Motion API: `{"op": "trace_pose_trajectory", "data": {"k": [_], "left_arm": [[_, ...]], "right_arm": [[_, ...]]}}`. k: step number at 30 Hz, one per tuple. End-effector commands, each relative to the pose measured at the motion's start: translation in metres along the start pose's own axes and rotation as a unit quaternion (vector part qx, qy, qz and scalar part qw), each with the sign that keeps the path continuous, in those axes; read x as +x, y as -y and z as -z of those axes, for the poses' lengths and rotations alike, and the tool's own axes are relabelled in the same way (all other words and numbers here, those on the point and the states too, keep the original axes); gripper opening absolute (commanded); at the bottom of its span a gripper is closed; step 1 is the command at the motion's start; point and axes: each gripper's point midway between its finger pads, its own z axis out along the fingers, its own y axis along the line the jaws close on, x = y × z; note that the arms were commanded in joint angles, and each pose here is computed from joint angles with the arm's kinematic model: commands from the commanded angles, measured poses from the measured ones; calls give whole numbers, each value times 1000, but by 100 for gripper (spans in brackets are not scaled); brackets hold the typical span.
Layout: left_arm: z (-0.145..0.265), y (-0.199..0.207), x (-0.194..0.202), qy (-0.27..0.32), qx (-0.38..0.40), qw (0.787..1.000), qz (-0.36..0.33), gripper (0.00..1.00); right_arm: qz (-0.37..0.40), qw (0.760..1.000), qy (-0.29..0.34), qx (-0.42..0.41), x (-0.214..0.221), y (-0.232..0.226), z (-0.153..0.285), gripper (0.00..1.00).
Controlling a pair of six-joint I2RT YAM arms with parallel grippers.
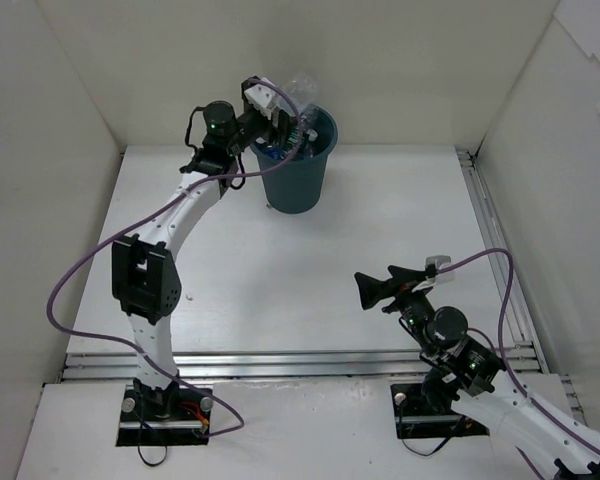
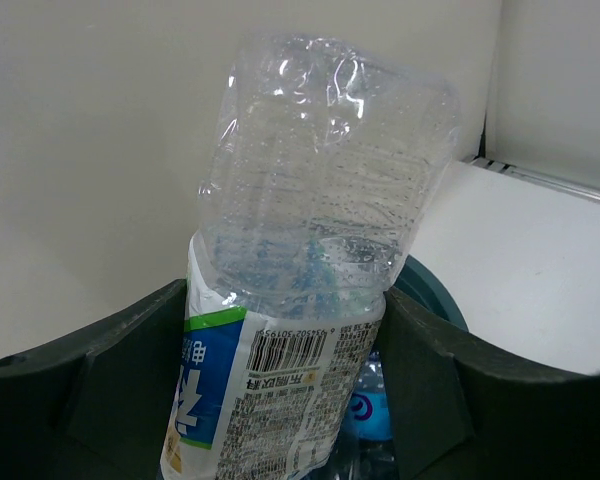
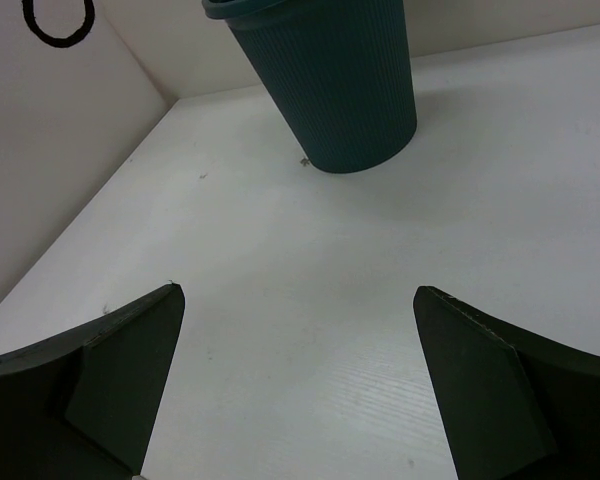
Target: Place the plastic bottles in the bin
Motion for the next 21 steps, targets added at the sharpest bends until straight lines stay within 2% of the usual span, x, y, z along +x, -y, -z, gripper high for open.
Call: {"op": "trace_pose_trajectory", "data": {"k": [1, 7, 11, 14, 15, 21], "left_arm": [[7, 7, -118, 175, 28, 983, -48, 30], [-12, 7, -80, 168, 32, 985, -25, 32], [-13, 9, -69, 169, 34, 985, -28, 39], [-12, 7, -61, 166, 37, 985, -27, 51], [-12, 8, -60, 166, 39, 985, -26, 59], [-8, 8, -54, 158, 32, 987, -26, 74]], "right_arm": [[-6, 999, 39, 11, -27, -4, -6, 97], [1, 999, 32, 17, -22, -3, -10, 97], [1, 999, 35, 19, -22, -2, -11, 97], [2, 999, 34, 20, -22, -1, -11, 97], [1, 999, 34, 16, -22, -3, -11, 97], [-1, 999, 35, 14, -22, -3, -10, 97]]}}
